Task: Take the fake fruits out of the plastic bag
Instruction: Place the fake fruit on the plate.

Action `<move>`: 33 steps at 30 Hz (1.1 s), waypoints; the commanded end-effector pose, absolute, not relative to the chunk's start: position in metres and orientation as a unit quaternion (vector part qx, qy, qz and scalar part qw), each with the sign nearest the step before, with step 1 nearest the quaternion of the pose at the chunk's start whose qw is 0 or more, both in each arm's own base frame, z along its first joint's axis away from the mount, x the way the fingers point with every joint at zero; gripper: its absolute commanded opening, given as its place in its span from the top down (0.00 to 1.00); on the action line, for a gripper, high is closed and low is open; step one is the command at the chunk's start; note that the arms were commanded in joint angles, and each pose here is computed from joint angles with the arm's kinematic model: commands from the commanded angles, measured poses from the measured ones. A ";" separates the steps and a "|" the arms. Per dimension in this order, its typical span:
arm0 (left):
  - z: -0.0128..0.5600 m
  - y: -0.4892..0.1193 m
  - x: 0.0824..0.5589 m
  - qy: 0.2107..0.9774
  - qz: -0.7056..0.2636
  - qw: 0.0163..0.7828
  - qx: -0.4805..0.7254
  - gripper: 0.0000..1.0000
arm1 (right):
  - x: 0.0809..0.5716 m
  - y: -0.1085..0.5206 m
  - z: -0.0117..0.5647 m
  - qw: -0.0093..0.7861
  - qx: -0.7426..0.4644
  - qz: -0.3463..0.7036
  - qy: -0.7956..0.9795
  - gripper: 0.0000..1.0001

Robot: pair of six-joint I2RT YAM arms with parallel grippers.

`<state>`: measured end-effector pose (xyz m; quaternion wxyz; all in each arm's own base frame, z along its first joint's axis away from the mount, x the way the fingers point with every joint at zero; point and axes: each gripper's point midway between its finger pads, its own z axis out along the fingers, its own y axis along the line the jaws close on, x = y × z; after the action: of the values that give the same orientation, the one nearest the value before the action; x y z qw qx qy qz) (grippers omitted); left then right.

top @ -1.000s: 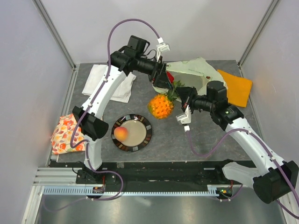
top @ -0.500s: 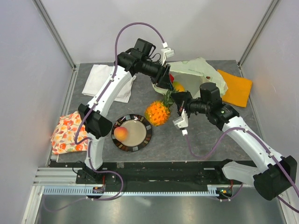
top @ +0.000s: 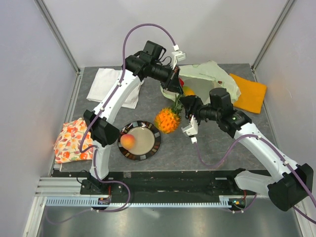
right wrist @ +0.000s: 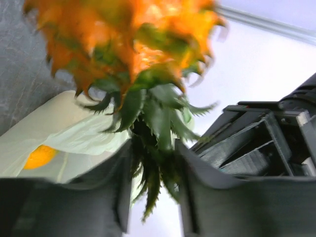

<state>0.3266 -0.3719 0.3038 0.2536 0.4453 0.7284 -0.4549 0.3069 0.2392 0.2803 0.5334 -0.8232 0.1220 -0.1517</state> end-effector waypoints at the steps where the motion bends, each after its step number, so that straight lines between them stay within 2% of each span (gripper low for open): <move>1: 0.326 -0.363 0.337 0.712 -0.433 0.306 0.461 0.98 | 0.316 0.233 0.321 0.527 -0.810 -0.252 0.061 0.44; 6: 0.334 -0.338 0.343 0.717 -0.406 0.332 0.459 0.98 | 0.334 0.189 0.343 0.527 -0.783 -0.293 0.153 0.26; 11: 0.326 -0.311 0.344 0.732 -0.382 0.339 0.450 0.98 | 0.352 0.142 0.364 0.534 -0.732 -0.324 0.272 0.16; 12: 0.319 -0.305 0.349 0.740 -0.378 0.338 0.442 0.99 | 0.354 0.137 0.367 0.544 -0.717 -0.323 0.295 0.04; 22: 0.320 -0.259 0.360 0.761 -0.370 0.354 0.398 0.99 | 0.370 0.102 0.360 0.596 -0.589 -0.324 0.439 0.02; 26: 0.296 -0.252 0.351 0.766 -0.370 0.348 0.394 0.98 | 0.372 0.101 0.351 0.619 -0.546 -0.280 0.490 0.02; 27: 0.275 -0.249 0.346 0.779 -0.374 0.331 0.380 0.98 | 0.374 0.101 0.356 0.629 -0.532 -0.280 0.492 0.02; 29: 0.280 -0.247 0.342 0.767 -0.374 0.354 0.384 0.99 | 0.379 0.100 0.355 0.632 -0.520 -0.276 0.504 0.02; 33: 0.263 -0.241 0.332 0.772 -0.378 0.345 0.377 0.98 | 0.393 0.091 0.348 0.622 -0.490 -0.279 0.544 0.02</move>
<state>0.3281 -0.2389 0.2366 0.2800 0.3564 0.8100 -0.3721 0.3783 0.1024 0.3421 0.6072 -0.5540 0.4959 -0.2800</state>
